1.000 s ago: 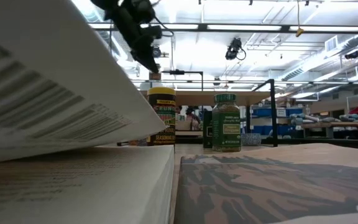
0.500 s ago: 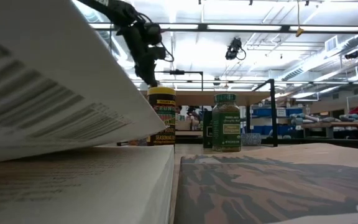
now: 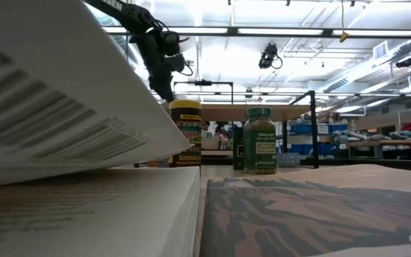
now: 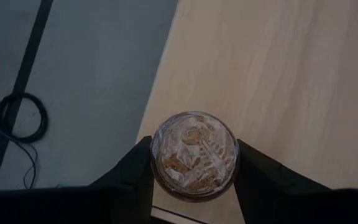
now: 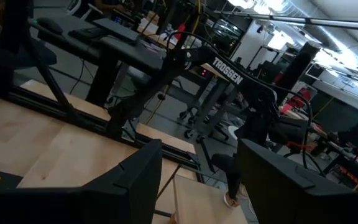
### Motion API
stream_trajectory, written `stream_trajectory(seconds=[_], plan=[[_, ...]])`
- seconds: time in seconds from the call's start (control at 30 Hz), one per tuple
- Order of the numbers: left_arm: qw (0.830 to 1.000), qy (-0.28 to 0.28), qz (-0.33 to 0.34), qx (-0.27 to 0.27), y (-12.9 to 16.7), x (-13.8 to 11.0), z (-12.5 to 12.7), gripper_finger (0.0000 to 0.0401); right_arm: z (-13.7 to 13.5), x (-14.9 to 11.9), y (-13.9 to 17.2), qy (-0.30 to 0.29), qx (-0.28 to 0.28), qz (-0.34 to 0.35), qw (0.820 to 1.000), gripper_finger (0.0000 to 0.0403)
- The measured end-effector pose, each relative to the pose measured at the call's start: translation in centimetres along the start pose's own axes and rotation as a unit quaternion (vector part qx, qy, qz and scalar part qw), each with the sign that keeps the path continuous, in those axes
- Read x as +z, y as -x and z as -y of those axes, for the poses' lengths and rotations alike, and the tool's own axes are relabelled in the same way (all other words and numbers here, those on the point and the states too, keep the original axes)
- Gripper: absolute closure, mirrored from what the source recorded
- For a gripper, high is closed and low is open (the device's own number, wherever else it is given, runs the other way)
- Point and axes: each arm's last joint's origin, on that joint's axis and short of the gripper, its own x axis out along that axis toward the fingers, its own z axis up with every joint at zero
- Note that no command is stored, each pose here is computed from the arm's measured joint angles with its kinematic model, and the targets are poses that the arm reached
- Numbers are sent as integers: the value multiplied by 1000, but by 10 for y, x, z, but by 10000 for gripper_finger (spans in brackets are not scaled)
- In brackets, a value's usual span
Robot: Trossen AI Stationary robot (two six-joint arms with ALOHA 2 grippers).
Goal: Shelf spices
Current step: Put the brown seasoning bottle on the shelf
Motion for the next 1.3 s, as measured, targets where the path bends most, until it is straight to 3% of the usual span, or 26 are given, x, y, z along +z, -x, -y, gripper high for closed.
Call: stream_trajectory(seconds=[0.73,0.9,1.3], plan=[[1000,1,14,-18,2,-5,-9,236,0,0,0,0,-1,1,1000,195],[1000,2,14,-19,2,-5,-9,213,0,0,0,0,-1,1,1000,195],[1000,3,13,-24,2,-6,-8,205,0,1,0,-1,-2,3,1000,195]])
